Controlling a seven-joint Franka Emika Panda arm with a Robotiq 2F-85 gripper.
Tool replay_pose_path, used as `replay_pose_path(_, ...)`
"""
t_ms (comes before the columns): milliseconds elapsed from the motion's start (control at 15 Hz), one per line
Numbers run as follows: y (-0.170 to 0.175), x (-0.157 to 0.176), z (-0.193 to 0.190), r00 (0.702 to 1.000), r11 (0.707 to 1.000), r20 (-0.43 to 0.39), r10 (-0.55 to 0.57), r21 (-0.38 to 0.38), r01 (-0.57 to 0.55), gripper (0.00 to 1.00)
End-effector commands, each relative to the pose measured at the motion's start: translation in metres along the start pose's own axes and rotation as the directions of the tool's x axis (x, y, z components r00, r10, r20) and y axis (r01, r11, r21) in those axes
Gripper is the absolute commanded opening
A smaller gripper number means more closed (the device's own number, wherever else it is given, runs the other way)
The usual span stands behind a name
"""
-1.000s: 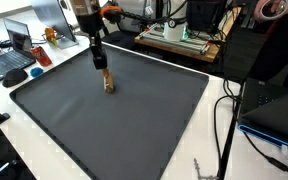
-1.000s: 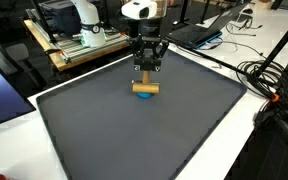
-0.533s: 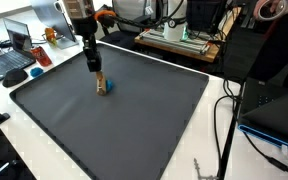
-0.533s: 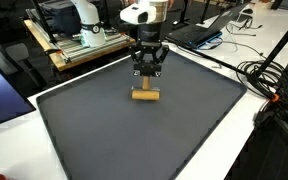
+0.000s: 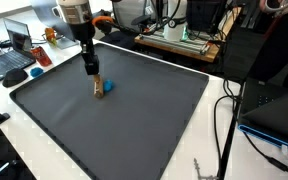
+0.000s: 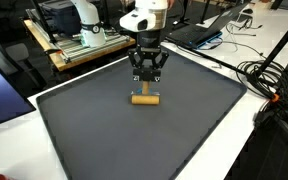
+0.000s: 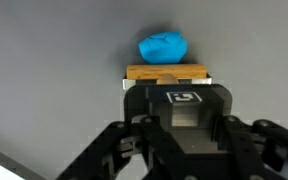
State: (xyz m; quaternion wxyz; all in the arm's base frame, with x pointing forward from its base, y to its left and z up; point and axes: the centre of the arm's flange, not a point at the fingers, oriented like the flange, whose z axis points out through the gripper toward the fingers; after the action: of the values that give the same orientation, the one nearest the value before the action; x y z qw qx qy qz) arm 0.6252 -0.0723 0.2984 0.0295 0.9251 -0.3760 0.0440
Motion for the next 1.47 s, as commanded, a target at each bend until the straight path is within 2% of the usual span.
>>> replay_pose_path(0,0.000,-0.002,0.010,1.000,1.000,0.016,0.014,-0.006,-0.014,0.22)
replay_pose_path(133,0.004,0.004,-0.001,0.998,0.998,-0.036,0.049,0.049,-0.047,0.22)
replay_pose_path(400,0.014,0.012,-0.014,0.993,0.993,-0.077,0.089,0.082,-0.082,0.22)
replay_pose_path(1000,0.029,0.008,-0.039,1.000,0.998,0.013,-0.005,0.060,0.004,0.22)
replay_pose_path(1400,0.017,-0.002,-0.039,0.996,0.996,0.062,-0.064,0.070,0.060,0.22)
